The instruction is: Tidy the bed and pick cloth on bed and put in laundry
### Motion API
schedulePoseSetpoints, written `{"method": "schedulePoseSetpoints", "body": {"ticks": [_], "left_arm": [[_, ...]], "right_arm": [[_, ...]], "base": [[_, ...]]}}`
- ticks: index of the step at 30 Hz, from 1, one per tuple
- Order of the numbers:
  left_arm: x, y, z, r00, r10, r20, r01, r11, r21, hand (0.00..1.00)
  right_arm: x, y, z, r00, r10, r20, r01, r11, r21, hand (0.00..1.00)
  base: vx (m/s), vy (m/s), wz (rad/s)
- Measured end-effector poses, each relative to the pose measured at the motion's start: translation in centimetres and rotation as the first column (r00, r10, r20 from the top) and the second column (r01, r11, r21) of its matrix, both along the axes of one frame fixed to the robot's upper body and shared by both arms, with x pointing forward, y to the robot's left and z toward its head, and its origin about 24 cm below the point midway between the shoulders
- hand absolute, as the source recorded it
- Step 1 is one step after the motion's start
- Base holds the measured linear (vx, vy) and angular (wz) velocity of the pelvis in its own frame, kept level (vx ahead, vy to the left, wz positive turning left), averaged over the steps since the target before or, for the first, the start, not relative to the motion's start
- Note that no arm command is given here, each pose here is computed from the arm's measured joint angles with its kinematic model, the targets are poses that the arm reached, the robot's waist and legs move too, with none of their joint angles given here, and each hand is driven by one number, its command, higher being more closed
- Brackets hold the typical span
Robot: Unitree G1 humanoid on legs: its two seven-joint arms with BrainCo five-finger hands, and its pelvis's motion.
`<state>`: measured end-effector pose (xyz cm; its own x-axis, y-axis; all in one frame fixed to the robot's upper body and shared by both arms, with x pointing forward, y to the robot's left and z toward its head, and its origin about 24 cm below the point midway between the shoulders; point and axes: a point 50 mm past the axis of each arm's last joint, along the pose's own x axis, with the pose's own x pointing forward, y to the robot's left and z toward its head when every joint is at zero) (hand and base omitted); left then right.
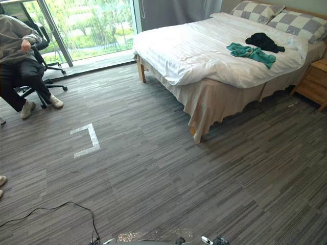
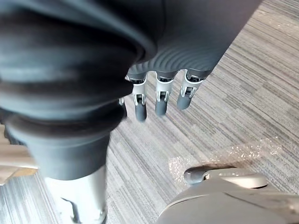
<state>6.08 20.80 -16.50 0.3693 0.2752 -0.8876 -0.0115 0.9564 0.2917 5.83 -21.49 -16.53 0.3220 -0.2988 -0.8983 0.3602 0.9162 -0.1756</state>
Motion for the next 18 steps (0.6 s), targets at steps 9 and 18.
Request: {"method": "schedulePoseSetpoints", "body": {"ticks": [9, 18], "left_arm": [[2.4, 0.0, 0.4, 0.995, -0.073, 0.061, 0.072, 0.997, 0.022, 0.0], [3.2, -0.4, 0.5, 0.993, -0.093, 0.078, 0.091, 0.996, 0.02, 0.0]], "right_arm": [[1.6, 0.5, 0.1, 0.999, -0.017, 0.041, 0.016, 1.0, 0.014, 0.0], [3.7, 2.1, 0.3, 0.996, 0.01, 0.093, -0.014, 0.999, 0.044, 0.0]], "base": [[0.1, 0.028, 0.03], [0.01, -0.022, -0.07]]}}
